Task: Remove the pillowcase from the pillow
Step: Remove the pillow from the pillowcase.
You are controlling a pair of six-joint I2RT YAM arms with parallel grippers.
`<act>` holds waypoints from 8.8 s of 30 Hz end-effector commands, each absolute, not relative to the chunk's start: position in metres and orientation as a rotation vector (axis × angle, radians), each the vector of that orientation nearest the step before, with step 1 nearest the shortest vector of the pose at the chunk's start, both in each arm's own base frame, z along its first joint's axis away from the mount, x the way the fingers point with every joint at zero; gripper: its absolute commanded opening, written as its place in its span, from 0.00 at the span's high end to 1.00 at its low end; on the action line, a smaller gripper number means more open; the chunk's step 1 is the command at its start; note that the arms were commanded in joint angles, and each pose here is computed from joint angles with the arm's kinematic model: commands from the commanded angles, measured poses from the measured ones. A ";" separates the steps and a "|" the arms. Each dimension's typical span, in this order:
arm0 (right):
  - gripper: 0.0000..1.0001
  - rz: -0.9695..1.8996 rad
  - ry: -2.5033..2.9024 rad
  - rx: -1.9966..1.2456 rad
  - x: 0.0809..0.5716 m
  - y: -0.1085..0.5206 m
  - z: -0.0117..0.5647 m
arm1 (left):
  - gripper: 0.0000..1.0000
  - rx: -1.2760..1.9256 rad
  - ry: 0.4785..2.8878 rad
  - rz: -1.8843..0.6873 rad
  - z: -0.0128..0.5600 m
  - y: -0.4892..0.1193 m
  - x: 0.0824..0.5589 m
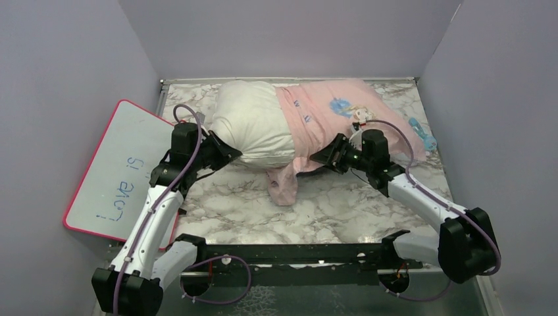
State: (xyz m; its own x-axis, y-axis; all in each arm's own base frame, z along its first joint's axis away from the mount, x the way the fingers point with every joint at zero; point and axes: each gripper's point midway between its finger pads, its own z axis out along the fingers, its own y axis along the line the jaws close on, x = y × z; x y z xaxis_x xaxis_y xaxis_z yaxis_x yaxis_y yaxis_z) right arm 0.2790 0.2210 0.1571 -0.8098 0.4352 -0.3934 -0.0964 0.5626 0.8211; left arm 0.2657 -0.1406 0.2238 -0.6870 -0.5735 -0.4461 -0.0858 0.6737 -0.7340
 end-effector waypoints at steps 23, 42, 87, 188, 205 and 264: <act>1.00 0.568 2.164 0.431 0.345 0.177 0.166 | 1.00 -0.101 1.758 -1.025 0.460 -0.162 0.284; 0.00 1.076 2.077 -0.274 0.256 0.291 0.192 | 1.00 -0.197 1.784 -1.089 0.440 -0.167 0.295; 0.01 0.067 1.825 0.284 0.369 0.224 0.110 | 1.00 -0.240 1.778 -1.053 0.437 -0.161 0.301; 0.02 0.301 1.925 -0.059 0.368 0.180 0.312 | 1.00 0.460 1.786 -0.328 0.391 -0.170 0.351; 0.03 0.619 2.118 -0.681 0.442 0.322 0.257 | 1.00 0.500 1.845 -0.551 0.354 -0.186 0.296; 0.36 0.418 2.315 -0.809 0.433 0.279 0.209 | 1.00 0.406 1.813 -0.440 0.349 -0.165 0.303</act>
State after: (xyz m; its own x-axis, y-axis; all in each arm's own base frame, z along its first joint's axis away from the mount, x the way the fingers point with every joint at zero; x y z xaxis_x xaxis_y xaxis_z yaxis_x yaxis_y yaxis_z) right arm 0.4357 0.3190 0.2348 -0.5606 -0.3563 -0.7475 -0.6974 0.6899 0.1942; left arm 0.2992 -0.1645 0.3078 -0.4157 0.0999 -0.9040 0.4630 0.8788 -0.1158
